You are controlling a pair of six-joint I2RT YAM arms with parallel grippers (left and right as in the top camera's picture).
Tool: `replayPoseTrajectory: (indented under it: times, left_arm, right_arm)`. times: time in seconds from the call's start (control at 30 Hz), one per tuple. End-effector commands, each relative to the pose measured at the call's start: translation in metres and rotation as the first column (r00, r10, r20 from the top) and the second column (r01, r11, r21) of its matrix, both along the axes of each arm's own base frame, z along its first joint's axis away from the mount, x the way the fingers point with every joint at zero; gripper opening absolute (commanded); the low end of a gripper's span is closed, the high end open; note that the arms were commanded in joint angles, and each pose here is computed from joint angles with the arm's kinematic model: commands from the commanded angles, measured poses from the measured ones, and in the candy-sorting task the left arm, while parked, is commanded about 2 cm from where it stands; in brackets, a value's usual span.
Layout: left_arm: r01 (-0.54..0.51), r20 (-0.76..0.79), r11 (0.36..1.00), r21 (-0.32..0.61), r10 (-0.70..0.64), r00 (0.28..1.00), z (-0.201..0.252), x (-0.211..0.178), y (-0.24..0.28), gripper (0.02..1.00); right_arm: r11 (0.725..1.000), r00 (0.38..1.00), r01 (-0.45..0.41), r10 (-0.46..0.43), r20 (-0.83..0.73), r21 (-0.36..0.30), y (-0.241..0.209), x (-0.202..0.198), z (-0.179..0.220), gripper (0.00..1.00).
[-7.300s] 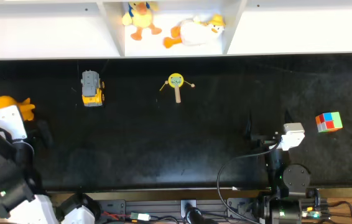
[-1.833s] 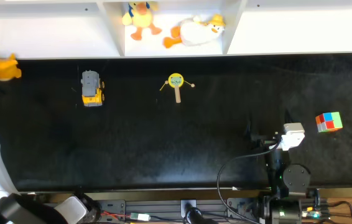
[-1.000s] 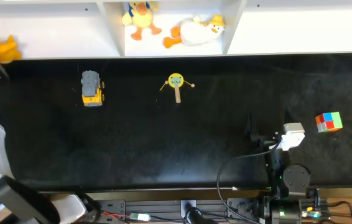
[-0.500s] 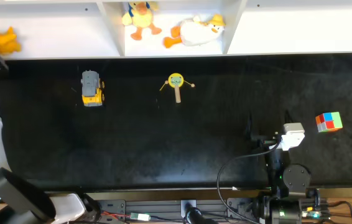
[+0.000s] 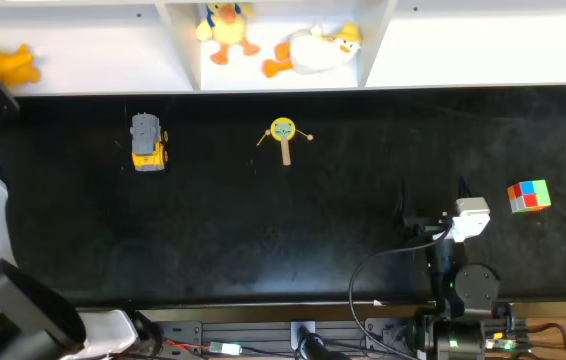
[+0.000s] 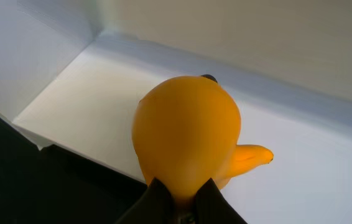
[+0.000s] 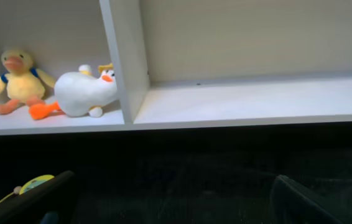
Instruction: Store Toys
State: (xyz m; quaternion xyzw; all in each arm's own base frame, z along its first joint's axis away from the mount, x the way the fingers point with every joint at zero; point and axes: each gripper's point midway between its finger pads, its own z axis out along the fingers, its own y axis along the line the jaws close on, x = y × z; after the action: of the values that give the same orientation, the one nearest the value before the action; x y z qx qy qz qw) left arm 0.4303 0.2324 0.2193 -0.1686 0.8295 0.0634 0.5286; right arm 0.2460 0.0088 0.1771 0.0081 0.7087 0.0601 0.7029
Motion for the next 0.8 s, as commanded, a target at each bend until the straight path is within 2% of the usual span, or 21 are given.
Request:
replayPoseTrajectory:
  times: [0.03, 0.8]
  left_arm:
    - [-0.008, 0.029, 1.000, 0.012, 0.008, 1.000, 0.013, 0.011, 0.007, 0.106]
    - [-0.002, -0.009, 1.000, 0.026, 0.002, 1.000, -0.002, 0.022, 0.000, 0.104]
  right_arm:
    - [1.000, 1.000, -0.007, 0.007, 0.000, 0.004, 0.002, 0.000, -0.003, 0.996]
    - [1.000, 1.000, -0.007, 0.007, 0.000, 0.004, 0.002, 0.000, -0.003, 0.996]
